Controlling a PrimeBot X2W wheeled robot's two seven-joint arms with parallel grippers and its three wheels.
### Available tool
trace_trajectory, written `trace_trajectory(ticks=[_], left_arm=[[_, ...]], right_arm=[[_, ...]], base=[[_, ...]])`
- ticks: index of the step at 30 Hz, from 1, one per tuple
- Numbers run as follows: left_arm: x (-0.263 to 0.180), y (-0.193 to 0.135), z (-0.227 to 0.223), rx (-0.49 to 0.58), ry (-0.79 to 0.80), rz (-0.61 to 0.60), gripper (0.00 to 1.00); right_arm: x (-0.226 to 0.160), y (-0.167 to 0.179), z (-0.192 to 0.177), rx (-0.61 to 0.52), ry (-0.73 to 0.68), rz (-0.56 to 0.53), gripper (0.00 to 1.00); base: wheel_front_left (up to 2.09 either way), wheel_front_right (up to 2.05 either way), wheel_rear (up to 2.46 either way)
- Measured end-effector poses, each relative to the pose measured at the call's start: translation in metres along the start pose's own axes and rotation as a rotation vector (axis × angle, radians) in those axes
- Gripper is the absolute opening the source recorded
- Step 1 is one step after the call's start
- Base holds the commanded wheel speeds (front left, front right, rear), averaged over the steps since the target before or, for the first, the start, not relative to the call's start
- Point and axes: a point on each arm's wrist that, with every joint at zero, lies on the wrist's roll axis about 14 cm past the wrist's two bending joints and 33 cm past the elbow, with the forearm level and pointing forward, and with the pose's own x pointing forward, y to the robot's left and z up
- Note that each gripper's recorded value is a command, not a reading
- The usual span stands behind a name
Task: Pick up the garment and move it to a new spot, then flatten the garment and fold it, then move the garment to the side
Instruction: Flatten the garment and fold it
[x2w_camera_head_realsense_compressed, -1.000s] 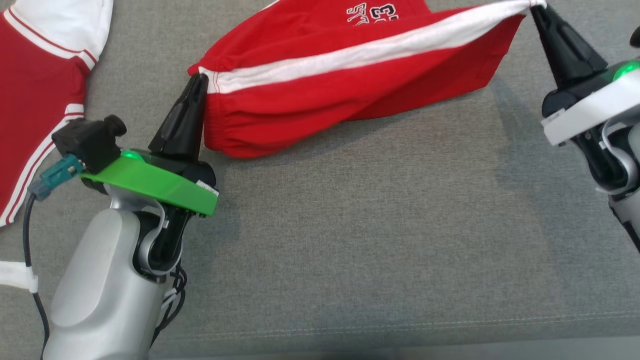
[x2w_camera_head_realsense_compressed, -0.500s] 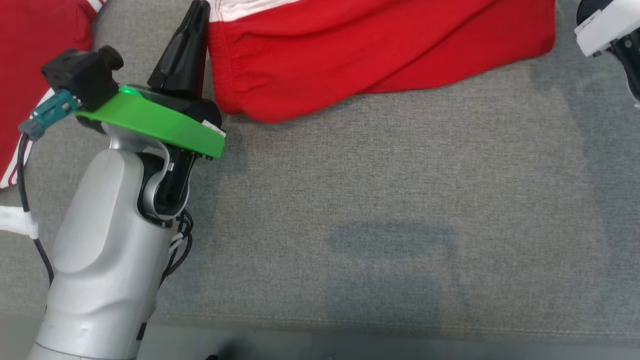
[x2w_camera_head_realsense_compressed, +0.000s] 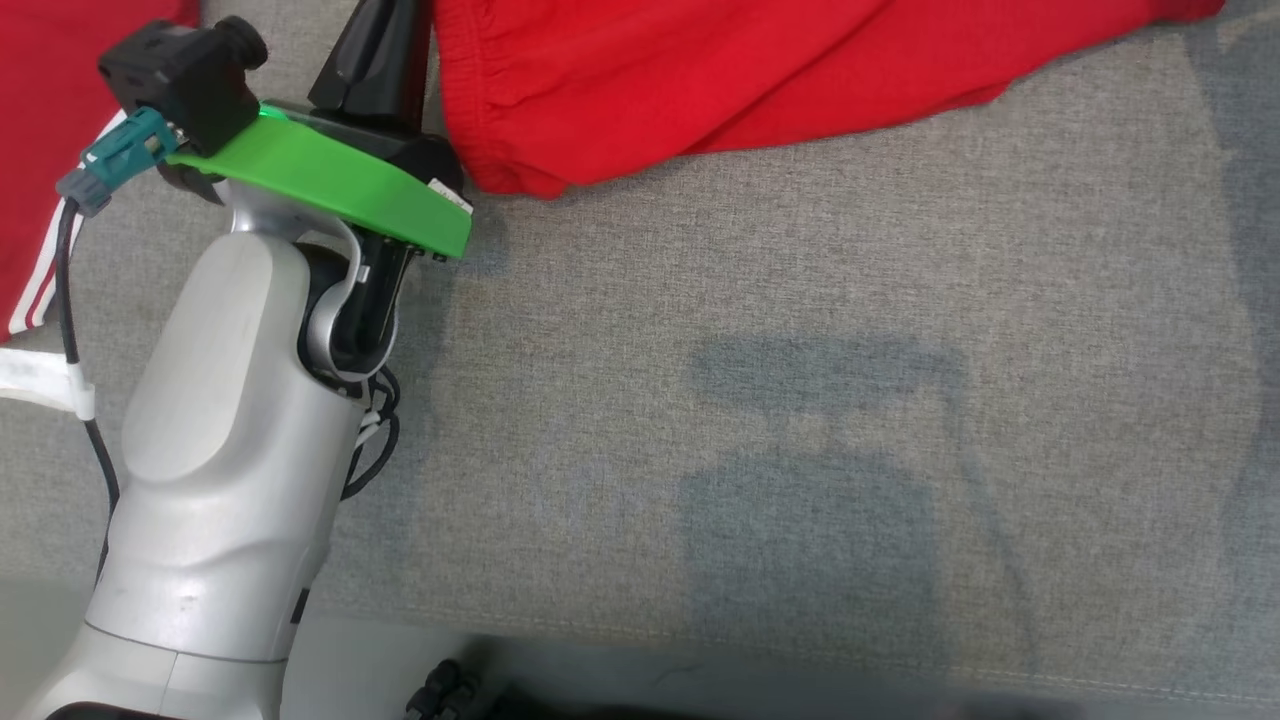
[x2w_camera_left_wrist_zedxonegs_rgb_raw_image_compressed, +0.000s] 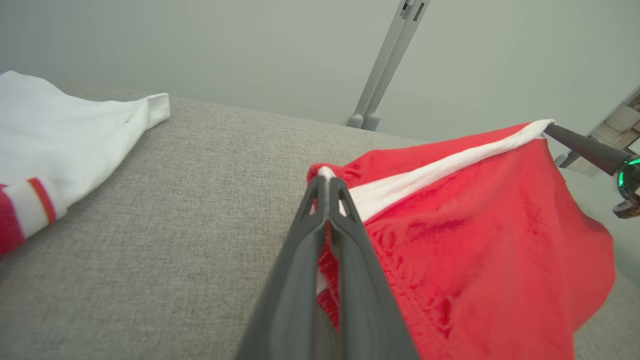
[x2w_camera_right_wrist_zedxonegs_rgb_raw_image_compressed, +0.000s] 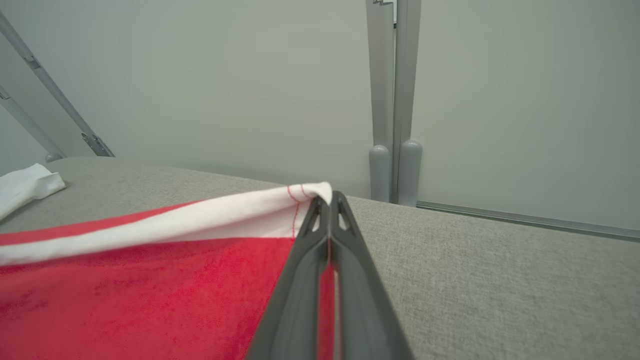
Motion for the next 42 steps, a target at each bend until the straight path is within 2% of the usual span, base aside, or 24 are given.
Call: trace_trajectory(ticks=[4,13,14,15,16,17,18,19,20,32,37,42], left_arm=[[0.007,-0.005,0.004,0.011,-0.021,-0.016,0.00],[0.007,0.005,-0.003,0.031,-0.002,0.003,0.00],[0.007,0.006,-0.004,0.032,0.001,0.006,0.00],[0.007,0.007,-0.005,0.033,0.005,0.008,0.00],[0.007,0.008,-0.006,0.035,0.008,0.011,0.00],[0.007,0.009,-0.007,0.036,0.013,0.014,0.15],[0.007,0.010,-0.007,0.037,0.012,0.017,0.43],[0.006,0.010,-0.008,0.036,0.015,0.021,0.96],[0.005,0.011,-0.009,0.036,0.020,0.026,1.00],[0.002,0.002,-0.006,0.063,0.029,0.014,1.00],[0.001,-0.008,0.008,0.094,0.001,-0.011,1.00],[-0.005,-0.011,0.029,0.141,-0.032,-0.019,1.00]], right_arm=[[0.008,-0.012,0.003,0.010,-0.032,-0.050,0.00],[0.023,-0.001,-0.027,-0.033,0.045,-0.027,0.00],[0.024,-0.001,-0.029,-0.031,0.050,-0.027,0.10],[0.024,0.000,-0.031,-0.030,0.055,-0.027,0.25],[0.025,0.001,-0.032,-0.031,0.060,-0.027,0.45],[0.026,0.001,-0.033,-0.031,0.062,-0.028,0.85],[0.026,0.002,-0.033,-0.033,0.061,-0.028,1.00],[0.027,0.003,-0.032,-0.034,0.057,-0.026,1.00],[0.027,0.006,-0.030,-0.034,0.050,-0.022,1.00],[0.017,0.011,-0.013,-0.040,0.011,-0.016,1.00],[0.007,0.011,0.006,-0.025,-0.036,-0.037,1.00],[-0.012,0.015,0.005,0.001,-0.018,-0.049,1.00]], base=[[0.00,0.00,0.00],[0.00,0.00,0.00],[0.00,0.00,0.00],[0.00,0.00,0.00],[0.00,0.00,0.00],[0.00,0.00,0.00],[0.00,0.00,0.00],[0.00,0.00,0.00],[0.00,0.00,0.00],[0.00,0.00,0.00],[0.00,0.00,0.00],[0.00,0.00,0.00]])
